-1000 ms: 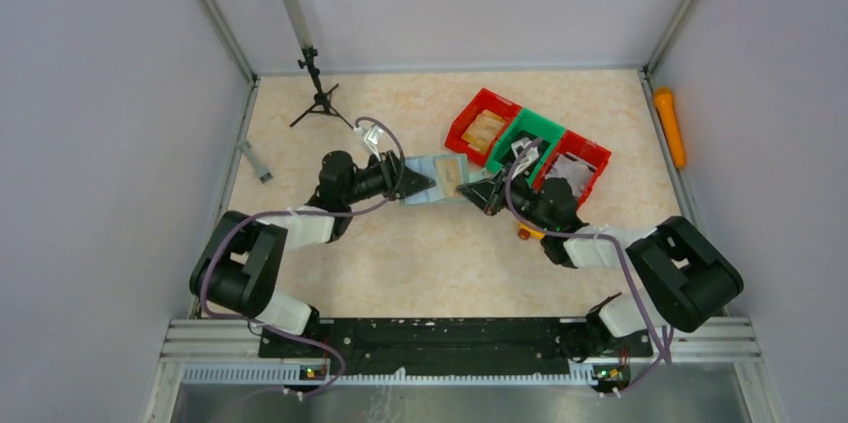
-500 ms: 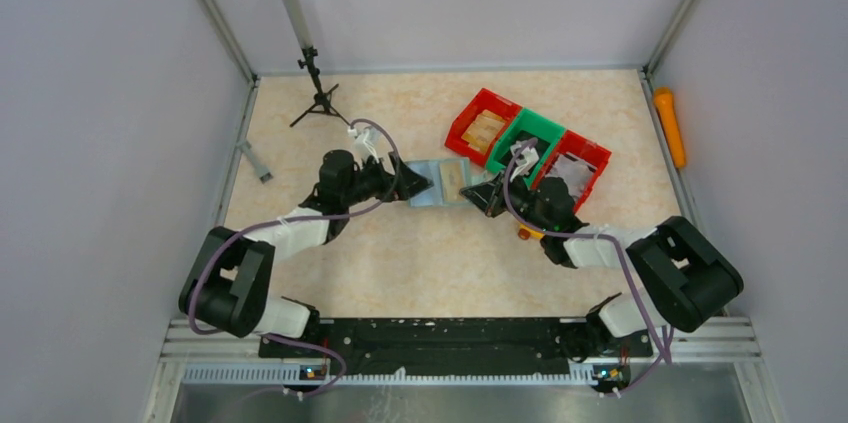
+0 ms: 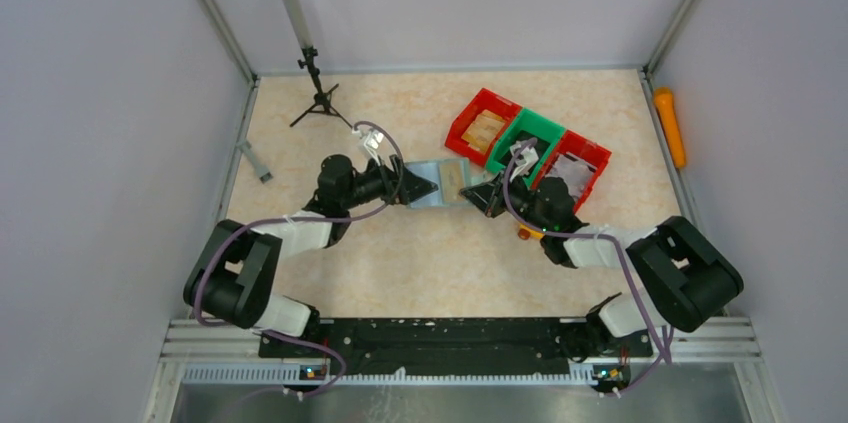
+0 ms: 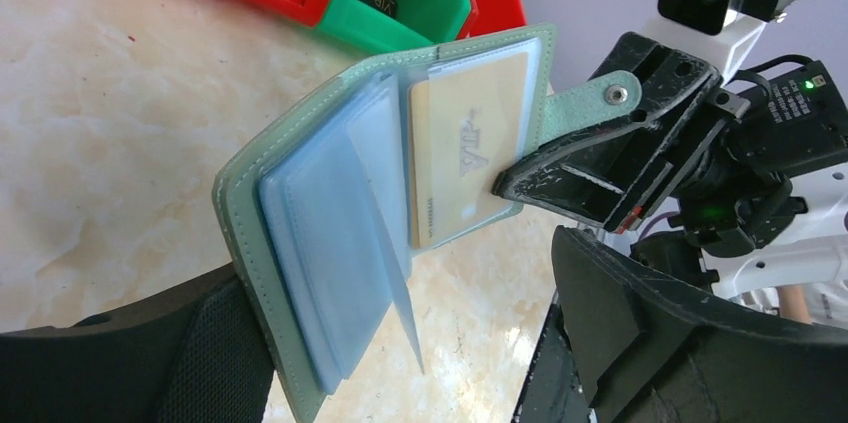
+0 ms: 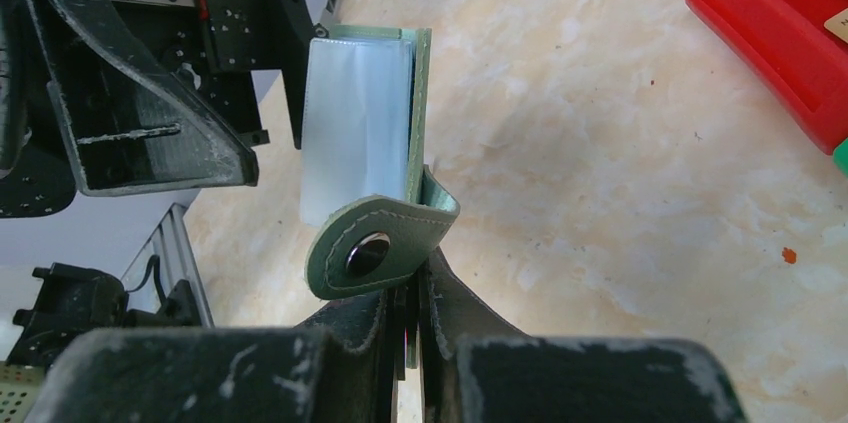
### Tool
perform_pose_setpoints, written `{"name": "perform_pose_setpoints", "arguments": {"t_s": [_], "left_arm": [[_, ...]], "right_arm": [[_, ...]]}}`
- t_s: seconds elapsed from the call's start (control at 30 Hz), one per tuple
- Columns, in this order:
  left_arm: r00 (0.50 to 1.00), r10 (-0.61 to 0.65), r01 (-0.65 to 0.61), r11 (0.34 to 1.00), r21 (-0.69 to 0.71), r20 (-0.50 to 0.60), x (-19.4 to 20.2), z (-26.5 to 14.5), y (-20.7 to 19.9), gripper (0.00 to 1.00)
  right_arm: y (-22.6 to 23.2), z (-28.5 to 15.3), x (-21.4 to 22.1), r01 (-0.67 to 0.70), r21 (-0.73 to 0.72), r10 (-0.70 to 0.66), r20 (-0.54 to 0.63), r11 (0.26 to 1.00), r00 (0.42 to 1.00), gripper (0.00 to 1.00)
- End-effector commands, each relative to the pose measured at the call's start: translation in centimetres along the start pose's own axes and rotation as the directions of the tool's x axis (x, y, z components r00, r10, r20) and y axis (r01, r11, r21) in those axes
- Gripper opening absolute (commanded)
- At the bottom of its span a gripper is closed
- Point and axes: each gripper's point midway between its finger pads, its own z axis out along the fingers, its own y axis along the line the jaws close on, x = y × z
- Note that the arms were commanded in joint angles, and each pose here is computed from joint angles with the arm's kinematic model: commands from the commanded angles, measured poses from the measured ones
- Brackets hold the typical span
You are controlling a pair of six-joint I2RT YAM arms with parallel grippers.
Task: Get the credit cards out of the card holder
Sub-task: Remove the credit card from the card holder.
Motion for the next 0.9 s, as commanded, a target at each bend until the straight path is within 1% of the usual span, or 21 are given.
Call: {"name": "perform_pose_setpoints", "arguments": {"t_s": [0.0, 0.1, 0.17, 0.2, 0.33, 0.43, 0.53, 0.57, 0.63, 0.67, 0.73, 0.87], "left_arm": [[1.0, 0.018, -0.017, 1.0, 0.022, -0.012, -0.8, 0.8, -0.4, 0.98], [0.999, 0.022, -0.023, 0.999, -0.04, -0.029, -0.8, 1.0, 0.6, 0.85], [0.999, 0.02, -0.022, 0.998, -0.065, -0.032, -0.7, 1.0, 1.0, 0.73], [0.999, 0.01, -0.01, 1.0, -0.007, -0.034, -0.7, 1.2, 0.2, 0.59], [0.999, -0.019, 0.022, 0.997, 0.077, -0.045, -0.6, 1.4, -0.7, 0.41], [0.999, -0.015, 0.019, 0.996, 0.085, -0.045, -0.6, 1.4, -0.9, 0.31], [0.999, 0.005, -0.003, 0.997, 0.083, -0.032, -0.8, 1.1, -1.2, 0.18], [1.0, 0.015, -0.012, 0.995, 0.094, -0.028, -0.9, 1.0, -1.5, 0.15], [0.999, 0.026, -0.023, 0.992, 0.126, -0.022, -1.0, 0.7, -2.2, 0.09], [0.999, 0.032, -0.03, 0.989, 0.146, -0.017, -1.0, 0.5, -2.7, 0.06], [0.999, 0.035, -0.032, 0.98, 0.194, -0.012, -1.1, 0.3, -3.6, 0.0], [0.999, 0.042, -0.041, 0.954, 0.298, 0.004, -1.3, -0.2, -5.6, 0.0]], "right_arm": [[1.7, 0.7, -2.3, 0.043, -0.067, -0.039, 0.061, 0.997, 0.997, 0.0], [1.8, 0.7, -2.3, 0.046, -0.073, -0.042, 0.062, 0.996, 0.997, 0.0], [2.0, 0.6, -2.4, 0.049, -0.08, -0.044, 0.064, 0.996, 0.997, 0.0], [2.1, 0.5, -2.3, 0.051, -0.087, -0.046, 0.064, 0.995, 0.997, 0.0], [2.7, 0.5, -2.3, 0.05, -0.116, -0.042, 0.064, 0.992, 0.997, 0.0], [2.9, 0.4, -2.4, 0.05, -0.128, -0.042, 0.068, 0.99, 0.997, 0.0], [2.9, 0.4, -2.3, 0.058, -0.128, -0.05, 0.065, 0.99, 0.997, 0.0], [2.9, 0.3, -2.3, 0.065, -0.131, -0.057, 0.062, 0.989, 0.996, 0.06], [3.2, 0.3, -2.1, 0.077, -0.146, -0.07, 0.052, 0.986, 0.996, 0.29], [3.2, 0.3, -2.1, 0.077, -0.149, -0.07, 0.048, 0.986, 0.996, 0.38], [3.3, 0.3, -2.0, 0.074, -0.154, -0.069, 0.041, 0.985, 0.997, 0.44], [3.8, 0.1, -2.1, 0.069, -0.179, -0.062, 0.047, 0.981, 0.997, 0.46]]}}
